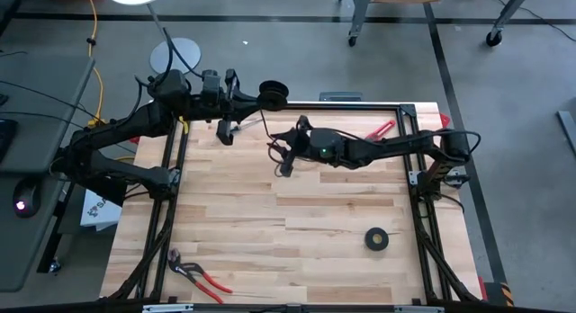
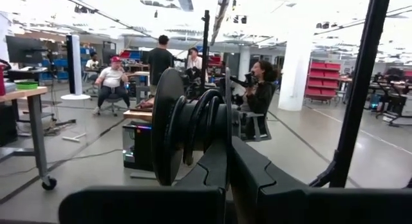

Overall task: Coil cords
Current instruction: Coil the black wire on the black spool

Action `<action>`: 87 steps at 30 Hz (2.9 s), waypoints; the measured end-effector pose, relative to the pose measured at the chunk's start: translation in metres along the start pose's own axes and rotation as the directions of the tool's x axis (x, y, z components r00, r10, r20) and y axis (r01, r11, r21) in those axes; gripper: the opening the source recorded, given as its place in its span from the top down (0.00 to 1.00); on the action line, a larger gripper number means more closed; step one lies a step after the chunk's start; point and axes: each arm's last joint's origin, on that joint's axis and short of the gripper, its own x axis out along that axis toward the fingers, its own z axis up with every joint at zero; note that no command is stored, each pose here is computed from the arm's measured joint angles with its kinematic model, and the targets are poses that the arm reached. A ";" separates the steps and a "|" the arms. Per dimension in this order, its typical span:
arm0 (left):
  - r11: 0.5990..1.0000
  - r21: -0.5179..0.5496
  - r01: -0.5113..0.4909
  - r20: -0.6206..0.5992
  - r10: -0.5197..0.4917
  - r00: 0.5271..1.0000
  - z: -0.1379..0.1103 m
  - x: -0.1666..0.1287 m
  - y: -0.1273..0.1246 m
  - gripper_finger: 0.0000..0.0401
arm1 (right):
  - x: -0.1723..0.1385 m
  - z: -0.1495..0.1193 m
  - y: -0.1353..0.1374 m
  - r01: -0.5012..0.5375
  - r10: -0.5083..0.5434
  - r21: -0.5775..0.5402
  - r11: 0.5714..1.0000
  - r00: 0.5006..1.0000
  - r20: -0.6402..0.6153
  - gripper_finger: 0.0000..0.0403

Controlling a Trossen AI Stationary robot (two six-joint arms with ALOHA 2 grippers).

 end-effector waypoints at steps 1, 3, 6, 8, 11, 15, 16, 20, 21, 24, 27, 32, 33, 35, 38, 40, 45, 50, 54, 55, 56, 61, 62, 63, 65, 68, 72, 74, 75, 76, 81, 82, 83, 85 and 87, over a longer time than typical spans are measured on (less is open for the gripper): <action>1.000 -0.002 0.009 -0.001 -0.009 1.000 0.000 0.000 -0.001 1.00 | 0.000 0.000 -0.001 -0.014 0.014 -0.005 1.000 1.000 0.005 0.71; 1.000 -0.003 0.016 -0.004 -0.016 1.000 -0.001 0.002 -0.002 1.00 | 0.000 0.000 -0.001 -0.035 0.035 0.010 0.999 0.999 0.007 0.76; 1.000 -0.006 0.024 -0.011 -0.024 1.000 -0.003 0.004 -0.003 1.00 | 0.000 0.001 0.001 -0.070 0.070 0.079 0.994 0.998 0.010 0.93; 1.000 -0.009 0.030 -0.016 -0.030 0.999 -0.005 0.006 -0.004 1.00 | 0.000 0.001 0.002 -0.082 0.081 0.130 0.988 0.997 0.013 0.97; 1.000 -0.003 0.014 -0.021 -0.014 1.000 -0.006 0.006 -0.004 1.00 | -0.002 0.005 0.006 -0.097 0.091 0.173 0.980 0.995 0.046 0.99; 1.000 0.004 -0.003 -0.004 0.003 1.000 -0.001 0.002 -0.003 1.00 | -0.014 0.019 0.013 -0.127 0.114 0.188 0.974 0.990 0.082 0.99; 1.000 0.006 -0.005 0.000 0.005 1.000 0.000 0.000 -0.002 1.00 | -0.018 0.023 0.014 -0.134 0.120 0.189 0.973 0.989 0.085 0.99; 1.000 0.002 -0.019 -0.018 0.019 1.000 0.002 -0.006 -0.002 1.00 | -0.037 0.036 0.017 -0.156 0.146 0.174 0.972 0.987 0.069 1.00; 1.000 -0.006 -0.022 -0.033 0.022 0.999 0.001 -0.008 -0.002 1.00 | -0.042 0.038 0.017 -0.160 0.154 0.170 0.972 0.987 0.050 1.00; 0.997 -0.035 -0.064 -0.126 0.059 0.990 -0.005 -0.016 -0.003 1.00 | -0.062 0.047 0.019 -0.192 0.195 0.159 0.968 0.981 0.002 1.00; 0.992 -0.074 -0.103 -0.266 0.080 0.961 -0.015 -0.026 -0.004 1.00 | -0.084 0.056 0.020 -0.228 0.236 0.148 0.962 0.971 -0.036 1.00; 0.977 -0.148 -0.155 -0.416 0.081 0.906 -0.025 -0.041 -0.007 1.00 | -0.119 0.071 0.017 -0.257 0.267 0.141 0.956 0.962 -0.054 1.00; 0.975 -0.153 -0.161 -0.431 0.081 0.899 -0.026 -0.042 -0.008 1.00 | -0.124 0.073 0.015 -0.260 0.269 0.139 0.956 0.962 -0.054 1.00; 0.972 -0.169 -0.166 -0.445 0.075 0.892 -0.027 -0.043 -0.008 1.00 | -0.133 0.076 0.012 -0.254 0.264 0.136 0.958 0.962 -0.063 1.00; 0.966 -0.234 -0.110 -0.444 -0.005 0.896 -0.027 -0.043 -0.010 1.00 | -0.143 0.078 0.007 -0.231 0.242 0.131 0.964 0.967 -0.081 1.00; 0.955 -0.281 -0.093 -0.464 -0.051 0.884 -0.029 -0.043 -0.011 1.00 | -0.147 0.081 0.003 -0.221 0.231 0.127 0.967 0.971 -0.067 1.00; 0.899 -0.427 -0.095 -0.580 -0.191 0.792 -0.052 -0.033 -0.010 1.00 | -0.151 0.092 0.000 -0.225 0.223 0.123 0.967 0.974 0.024 1.00; 0.855 -0.518 -0.011 -0.569 -0.336 0.751 -0.073 -0.002 -0.011 1.00 | -0.148 0.098 0.000 -0.230 0.219 0.122 0.965 0.971 0.095 1.00; 0.779 -0.609 0.148 -0.454 -0.496 0.740 -0.085 0.031 -0.017 1.00 | -0.141 0.096 -0.001 -0.222 0.211 0.124 0.967 0.973 0.095 1.00; 0.755 -0.629 0.186 -0.421 -0.532 0.735 -0.087 0.039 -0.019 1.00 | -0.139 0.096 -0.001 -0.224 0.212 0.131 0.966 0.972 0.103 1.00; 0.731 -0.645 0.222 -0.388 -0.563 0.730 -0.089 0.046 -0.021 1.00 | -0.137 0.096 -0.001 -0.226 0.212 0.133 0.965 0.971 0.112 1.00; 0.611 -0.695 0.380 -0.229 -0.689 0.688 -0.097 0.077 -0.030 1.00 | -0.132 0.094 0.001 -0.236 0.222 0.132 0.963 0.968 0.113 1.00; 0.596 -0.688 0.414 -0.193 -0.700 0.688 -0.095 0.081 -0.031 1.00 | -0.131 0.094 0.001 -0.239 0.225 0.132 0.962 0.968 0.112 1.00; 0.588 -0.674 0.448 -0.158 -0.707 0.690 -0.094 0.084 -0.032 1.00 | -0.131 0.094 0.002 -0.247 0.233 0.133 0.960 0.966 0.111 1.00; 0.578 -0.635 0.513 -0.085 -0.712 0.697 -0.089 0.090 -0.032 1.00 | -0.130 0.094 0.003 -0.264 0.247 0.151 0.953 0.962 0.118 1.00; 0.573 -0.576 0.582 0.020 -0.702 0.712 -0.079 0.093 -0.030 1.00 | -0.127 0.092 0.004 -0.286 0.270 0.163 0.944 0.956 0.115 1.00; 0.626 -0.496 0.601 0.110 -0.641 0.759 -0.068 0.093 -0.020 1.00 | -0.125 0.094 0.007 -0.329 0.306 0.172 0.929 0.941 0.147 1.00; 0.657 -0.452 0.603 0.150 -0.611 0.778 -0.064 0.092 -0.016 1.00 | -0.124 0.094 0.007 -0.335 0.309 0.186 0.924 0.938 0.156 1.00; 0.669 -0.439 0.600 0.167 -0.595 0.786 -0.062 0.092 -0.014 1.00 | -0.123 0.094 0.008 -0.338 0.310 0.186 0.922 0.937 0.163 1.00; 0.680 -0.427 0.596 0.182 -0.580 0.794 -0.060 0.091 -0.011 1.00 | -0.122 0.095 0.008 -0.338 0.309 0.187 0.922 0.936 0.169 1.00; 0.740 -0.375 0.558 0.196 -0.525 0.828 -0.057 0.089 0.000 1.00 | -0.122 0.094 0.008 -0.349 0.318 0.206 0.914 0.933 0.167 1.00; 0.749 -0.372 0.549 0.193 -0.516 0.834 -0.057 0.088 0.003 1.00 | -0.122 0.094 0.008 -0.350 0.320 0.206 0.914 0.933 0.167 1.00; 0.756 -0.366 0.542 0.192 -0.509 0.839 -0.057 0.088 0.005 1.00 | -0.122 0.095 0.009 -0.355 0.324 0.206 0.912 0.931 0.169 1.00; 0.772 -0.350 0.531 0.190 -0.497 0.847 -0.055 0.086 0.010 1.00 | -0.123 0.095 0.010 -0.366 0.334 0.205 0.908 0.926 0.174 1.00; 0.790 -0.323 0.520 0.187 -0.486 0.854 -0.055 0.085 0.015 1.00 | -0.124 0.095 0.012 -0.373 0.341 0.206 0.905 0.924 0.175 1.00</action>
